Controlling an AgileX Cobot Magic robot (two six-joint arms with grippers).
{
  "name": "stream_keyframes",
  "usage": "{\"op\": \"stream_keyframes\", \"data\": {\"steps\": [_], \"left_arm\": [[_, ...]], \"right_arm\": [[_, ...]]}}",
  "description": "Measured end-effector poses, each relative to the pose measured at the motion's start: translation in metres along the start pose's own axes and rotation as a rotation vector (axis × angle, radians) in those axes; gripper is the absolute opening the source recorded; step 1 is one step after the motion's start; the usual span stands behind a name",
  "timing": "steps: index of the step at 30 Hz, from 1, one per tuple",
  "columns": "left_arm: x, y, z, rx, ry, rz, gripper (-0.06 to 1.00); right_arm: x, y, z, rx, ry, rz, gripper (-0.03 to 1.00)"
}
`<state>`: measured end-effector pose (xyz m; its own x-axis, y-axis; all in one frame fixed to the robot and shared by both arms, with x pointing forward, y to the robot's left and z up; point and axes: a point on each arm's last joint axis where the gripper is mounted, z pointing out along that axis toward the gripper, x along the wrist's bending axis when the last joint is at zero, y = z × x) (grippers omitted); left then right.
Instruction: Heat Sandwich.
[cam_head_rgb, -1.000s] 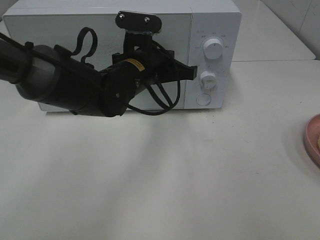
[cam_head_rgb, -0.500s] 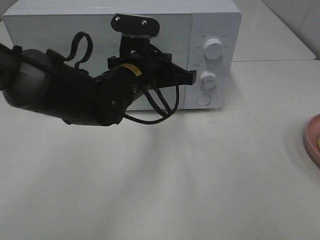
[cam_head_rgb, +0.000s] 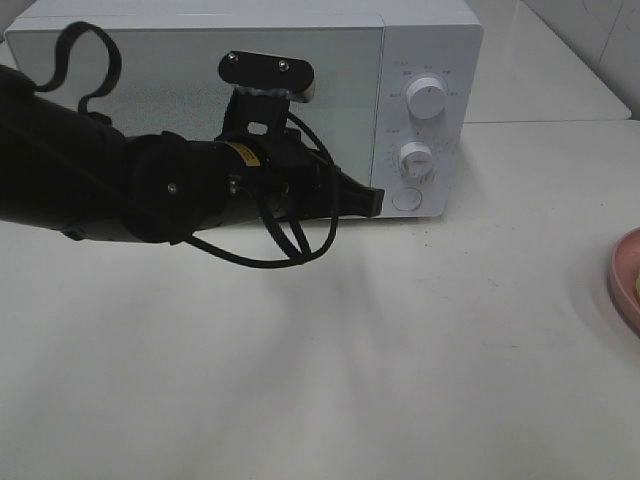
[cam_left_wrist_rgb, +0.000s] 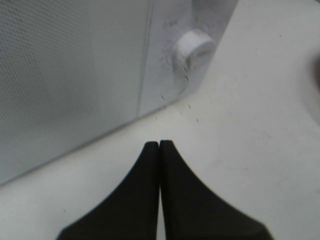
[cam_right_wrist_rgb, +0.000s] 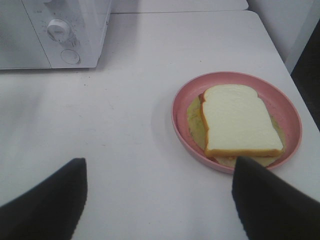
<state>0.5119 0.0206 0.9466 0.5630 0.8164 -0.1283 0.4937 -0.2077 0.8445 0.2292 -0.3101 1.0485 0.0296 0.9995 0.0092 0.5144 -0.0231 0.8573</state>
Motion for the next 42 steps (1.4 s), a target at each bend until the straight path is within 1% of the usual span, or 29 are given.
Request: {"op": "stream_keyframes", "data": {"steps": [1,2,3,5,6,7,8,9,10,11,12,14,16,17,19,20,21,23,24,26,28,29,31,34,35,39,40,41,42], "left_arm": [[-0.001,-0.001,-0.002,0.03,-0.013,-0.001,0.0],[-0.001,-0.001,-0.002,0.03,-0.013,-0.001,0.0],[-0.003,-0.002,-0.008,0.097,-0.039,-0.005,0.01],[-0.003,-0.003,-0.015,0.176,-0.062,-0.021,0.09],[0.0,-0.004,-0.021,0.25,-0.077,-0.053,0.27],[0.0,-0.004,-0.021,0.25,-0.077,-0.053,0.27],[0.002,-0.006,-0.024,0.29,-0.082,-0.074,0.37],[0.006,-0.006,-0.027,0.327,-0.082,-0.106,0.52],[0.009,-0.005,-0.03,0.353,-0.079,-0.14,0.65],[0.017,-0.005,-0.037,0.411,-0.075,-0.185,0.86],[0.017,-0.005,-0.037,0.411,-0.075,-0.185,0.86],[0.023,-0.002,-0.044,0.44,-0.071,-0.2,0.95],[0.033,0.002,-0.055,0.486,-0.067,-0.208,0.98],[0.033,0.002,-0.055,0.486,-0.067,-0.208,0.98],[0.041,0.005,-0.063,0.51,-0.061,-0.211,0.98],[0.047,0.006,-0.071,0.544,-0.059,-0.209,0.99],[0.047,0.006,-0.071,0.544,-0.059,-0.209,0.99],[0.052,0.007,-0.08,0.591,-0.058,-0.205,0.98],[0.059,0.007,-0.088,0.636,-0.051,-0.202,0.98],[0.061,0.007,-0.092,0.651,-0.049,-0.202,0.99],[0.07,0.007,-0.099,0.684,-0.032,-0.21,0.99],[0.08,0.008,-0.106,0.709,-0.013,-0.219,0.99],[0.084,0.008,-0.109,0.717,-0.007,-0.226,0.99],[0.103,0.011,-0.121,0.723,0.036,-0.284,0.99],[0.103,0.011,-0.121,0.723,0.036,-0.284,0.99],[0.13,0.016,-0.138,0.697,0.107,-0.348,0.99],[0.13,0.016,-0.138,0.697,0.107,-0.348,0.99],[0.134,0.016,-0.142,0.692,0.121,-0.354,0.99],[0.144,0.015,-0.15,0.691,0.156,-0.372,0.99]], "right_arm": [[0.0,0.0,0.0,0.0,0.0,0.0,0.77],[0.0,0.0,0.0,0.0,0.0,0.0,0.77],[0.0,0.0,0.0,0.0,0.0,0.0,0.77],[0.0,0.0,0.0,0.0,0.0,0.0,0.77],[0.0,0.0,0.0,0.0,0.0,0.0,0.77],[0.0,0.0,0.0,0.0,0.0,0.0,0.77],[0.0,0.0,0.0,0.0,0.0,0.0,0.77],[0.0,0.0,0.0,0.0,0.0,0.0,0.77],[0.0,0.0,0.0,0.0,0.0,0.0,0.77],[0.0,0.0,0.0,0.0,0.0,0.0,0.77],[0.0,0.0,0.0,0.0,0.0,0.0,0.77],[0.0,0.0,0.0,0.0,0.0,0.0,0.77],[0.0,0.0,0.0,0.0,0.0,0.0,0.77],[0.0,0.0,0.0,0.0,0.0,0.0,0.77],[0.0,0.0,0.0,0.0,0.0,0.0,0.77],[0.0,0.0,0.0,0.0,-0.001,0.0,0.77],[0.0,0.0,0.0,0.0,-0.001,0.0,0.77],[0.0,0.0,0.0,0.0,-0.001,0.0,0.77],[0.0,0.0,0.0,0.0,-0.001,0.0,0.77],[0.0,0.0,0.0,0.0,-0.001,0.0,0.77],[0.0,0.0,0.0,0.0,-0.001,0.0,0.77],[0.0,0.0,0.0,0.0,-0.001,0.0,0.77],[0.0,0.0,0.0,0.0,-0.001,0.0,0.77],[0.0,0.0,0.0,0.0,-0.001,0.0,0.77],[0.0,0.0,0.0,0.0,-0.001,0.0,0.77],[0.0,0.0,0.0,0.0,-0.001,0.0,0.77],[0.0,0.0,0.0,0.0,-0.001,0.0,0.77],[0.0,0.0,0.0,0.0,-0.001,0.0,0.77],[0.0,0.0,0.0,0.0,-0.001,0.0,0.77]]}}
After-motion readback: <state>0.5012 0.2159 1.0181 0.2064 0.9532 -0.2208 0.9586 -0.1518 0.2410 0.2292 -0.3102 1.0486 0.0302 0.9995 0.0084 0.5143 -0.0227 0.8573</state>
